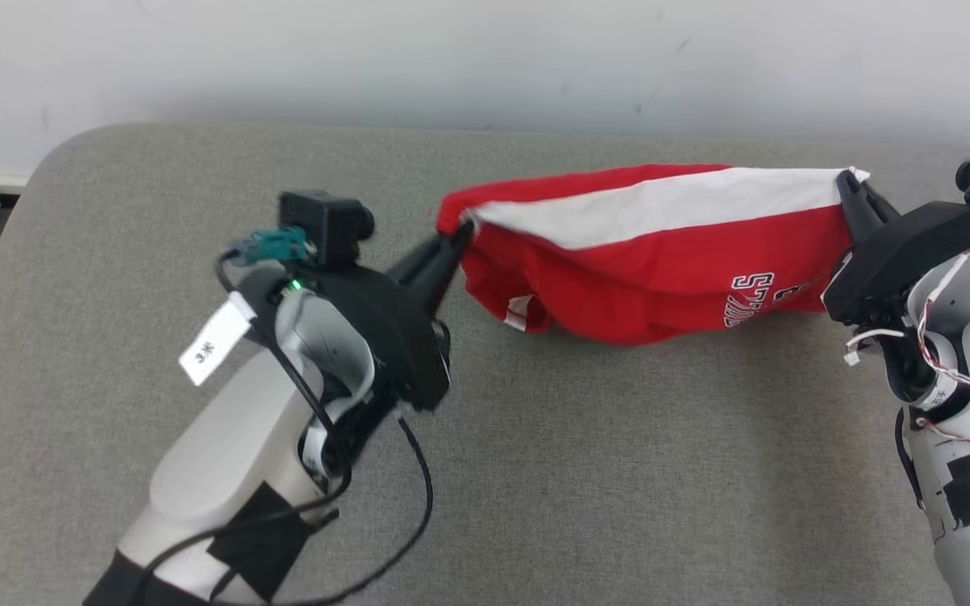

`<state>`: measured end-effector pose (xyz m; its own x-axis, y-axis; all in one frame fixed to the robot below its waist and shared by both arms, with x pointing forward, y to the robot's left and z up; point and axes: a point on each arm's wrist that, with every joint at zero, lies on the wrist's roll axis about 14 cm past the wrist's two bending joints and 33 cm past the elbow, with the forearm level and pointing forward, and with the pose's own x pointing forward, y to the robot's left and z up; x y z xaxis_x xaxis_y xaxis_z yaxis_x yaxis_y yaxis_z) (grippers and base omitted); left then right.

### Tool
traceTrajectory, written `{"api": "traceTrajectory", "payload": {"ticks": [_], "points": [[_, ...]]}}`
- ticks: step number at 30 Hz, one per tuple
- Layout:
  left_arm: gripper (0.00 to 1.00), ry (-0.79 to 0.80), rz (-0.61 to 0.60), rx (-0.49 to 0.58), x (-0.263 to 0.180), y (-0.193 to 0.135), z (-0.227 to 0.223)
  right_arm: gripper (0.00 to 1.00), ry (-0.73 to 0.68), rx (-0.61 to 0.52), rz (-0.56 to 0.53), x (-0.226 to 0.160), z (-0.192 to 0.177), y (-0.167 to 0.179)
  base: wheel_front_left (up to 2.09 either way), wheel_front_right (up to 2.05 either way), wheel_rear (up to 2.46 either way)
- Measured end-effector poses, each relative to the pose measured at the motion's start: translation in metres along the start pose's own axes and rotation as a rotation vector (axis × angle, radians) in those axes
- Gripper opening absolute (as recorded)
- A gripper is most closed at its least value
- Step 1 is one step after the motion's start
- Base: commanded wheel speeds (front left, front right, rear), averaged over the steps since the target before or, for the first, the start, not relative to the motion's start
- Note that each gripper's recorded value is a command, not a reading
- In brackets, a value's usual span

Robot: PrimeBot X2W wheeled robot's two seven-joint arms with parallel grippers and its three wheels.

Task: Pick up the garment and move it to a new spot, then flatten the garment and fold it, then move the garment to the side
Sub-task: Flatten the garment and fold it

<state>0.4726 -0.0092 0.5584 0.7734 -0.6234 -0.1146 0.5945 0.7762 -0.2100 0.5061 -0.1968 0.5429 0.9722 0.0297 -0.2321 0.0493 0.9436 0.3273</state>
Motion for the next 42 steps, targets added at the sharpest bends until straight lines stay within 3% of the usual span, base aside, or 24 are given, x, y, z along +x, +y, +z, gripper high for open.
{"api": "traceTrajectory", "payload": {"ticks": [5,8,17,21,25,30,33,35,37,40,42], "points": [[0.00,0.121,-0.069,-0.050,-0.018,-0.021,-0.040,0.00,-0.061,-0.011,0.014,-0.018,0.012,-0.002,0.00,0.00,0.00],[0.00,0.116,-0.100,-0.077,-0.028,-0.028,-0.038,0.00,-0.146,-0.004,0.012,-0.035,0.032,-0.008,0.00,0.00,0.00],[0.00,-0.214,-0.324,-0.181,-0.055,-0.086,0.072,0.00,-0.550,0.064,0.145,-0.105,0.135,0.019,0.00,0.00,0.00],[0.00,-0.280,-0.415,-0.232,-0.067,-0.104,0.099,0.00,-0.633,0.080,0.176,-0.125,0.156,0.027,0.00,0.00,0.00],[0.00,-0.207,-0.357,-0.259,-0.054,-0.089,0.085,0.00,-0.523,0.096,0.166,-0.107,0.133,0.024,0.00,0.00,0.00],[0.00,-0.030,-0.120,-0.245,-0.018,-0.028,0.038,0.00,-0.305,0.097,0.114,-0.054,0.084,0.020,0.00,0.00,0.00],[0.00,-0.075,-0.016,-0.143,0.006,0.000,0.061,0.00,-0.392,0.100,0.113,-0.035,0.125,0.026,0.00,0.00,0.00],[0.00,-0.241,-0.036,-0.099,0.018,-0.008,0.117,0.00,-0.602,0.137,0.131,-0.050,0.190,0.029,0.00,0.00,0.00],[0.00,-0.399,-0.133,-0.076,0.021,-0.037,0.169,0.00,-0.757,0.143,0.144,-0.070,0.229,0.027,0.00,0.00,0.00],[0.00,-0.500,-0.239,-0.028,0.017,-0.062,0.190,0.00,-0.755,0.114,0.122,-0.067,0.220,0.012,0.00,0.00,0.00],[0.00,-0.432,-0.251,-0.011,0.024,-0.056,0.164,0.00,-0.651,0.078,0.108,-0.051,0.185,0.005,0.00,0.00,0.00]]}}
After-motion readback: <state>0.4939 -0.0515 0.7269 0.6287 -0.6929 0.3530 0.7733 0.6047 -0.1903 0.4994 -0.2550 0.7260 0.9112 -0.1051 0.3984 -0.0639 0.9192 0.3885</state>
